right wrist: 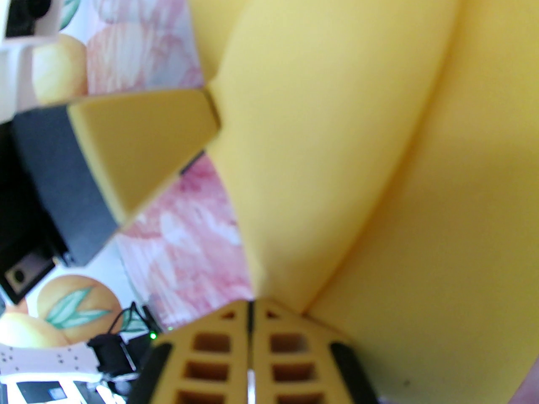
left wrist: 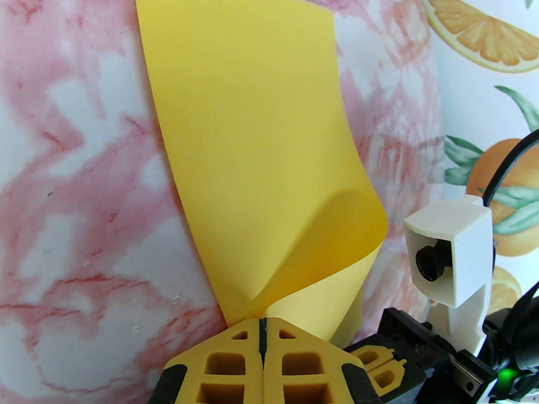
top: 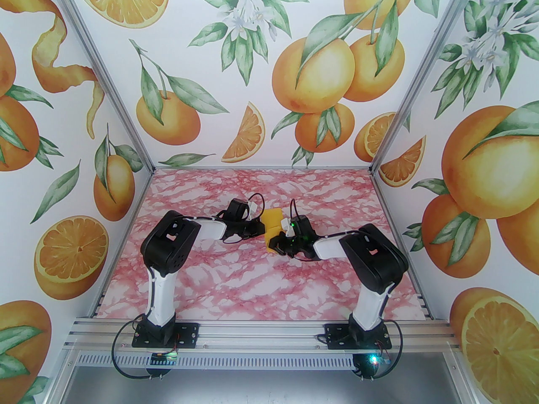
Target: Fold a paper plane with a square sheet of paper (fold left side to right side)
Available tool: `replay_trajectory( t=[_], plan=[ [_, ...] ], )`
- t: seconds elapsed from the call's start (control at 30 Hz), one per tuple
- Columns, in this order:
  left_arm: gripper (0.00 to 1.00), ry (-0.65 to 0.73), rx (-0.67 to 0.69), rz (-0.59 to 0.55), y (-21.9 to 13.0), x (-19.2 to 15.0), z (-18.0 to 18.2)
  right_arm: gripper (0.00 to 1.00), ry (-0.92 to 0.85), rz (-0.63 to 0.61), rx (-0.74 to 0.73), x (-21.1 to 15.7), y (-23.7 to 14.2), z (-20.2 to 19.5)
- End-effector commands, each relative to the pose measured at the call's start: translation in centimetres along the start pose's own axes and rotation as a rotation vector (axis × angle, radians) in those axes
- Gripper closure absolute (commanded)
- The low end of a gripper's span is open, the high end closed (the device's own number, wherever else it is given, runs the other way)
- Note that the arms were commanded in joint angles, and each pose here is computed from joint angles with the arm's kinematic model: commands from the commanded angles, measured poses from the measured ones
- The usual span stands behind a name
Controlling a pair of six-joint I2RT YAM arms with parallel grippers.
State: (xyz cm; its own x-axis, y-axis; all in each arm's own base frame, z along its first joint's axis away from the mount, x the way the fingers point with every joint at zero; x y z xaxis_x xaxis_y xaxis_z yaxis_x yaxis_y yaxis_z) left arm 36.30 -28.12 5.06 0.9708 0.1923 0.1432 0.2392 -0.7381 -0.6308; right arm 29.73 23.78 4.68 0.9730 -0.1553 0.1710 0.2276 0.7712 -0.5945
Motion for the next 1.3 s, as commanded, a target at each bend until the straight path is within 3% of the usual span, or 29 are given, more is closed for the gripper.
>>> replay_trajectory(
  t=[0.0,1.27],
  plan=[
    [1.0,0.013,0.012,-0.018,-1.0,0.3,-0.2,0.95,0.032,0.042,-0.094,-1.2,0.7,-2.3],
    [1.0,-0.029,0.099,0.026,0.9,0.1,2.2,0.98,-0.012,0.126,-0.142,-3.9,-0.1,-1.7]
  ],
)
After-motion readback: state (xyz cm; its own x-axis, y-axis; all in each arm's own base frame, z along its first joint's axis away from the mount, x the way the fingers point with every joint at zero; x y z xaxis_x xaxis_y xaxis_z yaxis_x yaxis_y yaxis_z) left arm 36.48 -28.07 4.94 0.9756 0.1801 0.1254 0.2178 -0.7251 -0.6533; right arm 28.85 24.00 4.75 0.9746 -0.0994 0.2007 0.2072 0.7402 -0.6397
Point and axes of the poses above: each hand's point on the last joint's axis, 136 mm out from that joint toward the fingers, its own y axis out along the fingers, its own z axis along the line the jaws close on, x = y × z, the point moved 5 cm from there along -y, back along the fingers, and after that the axes turned 8 degrees about -y, right-handed, at the moved point
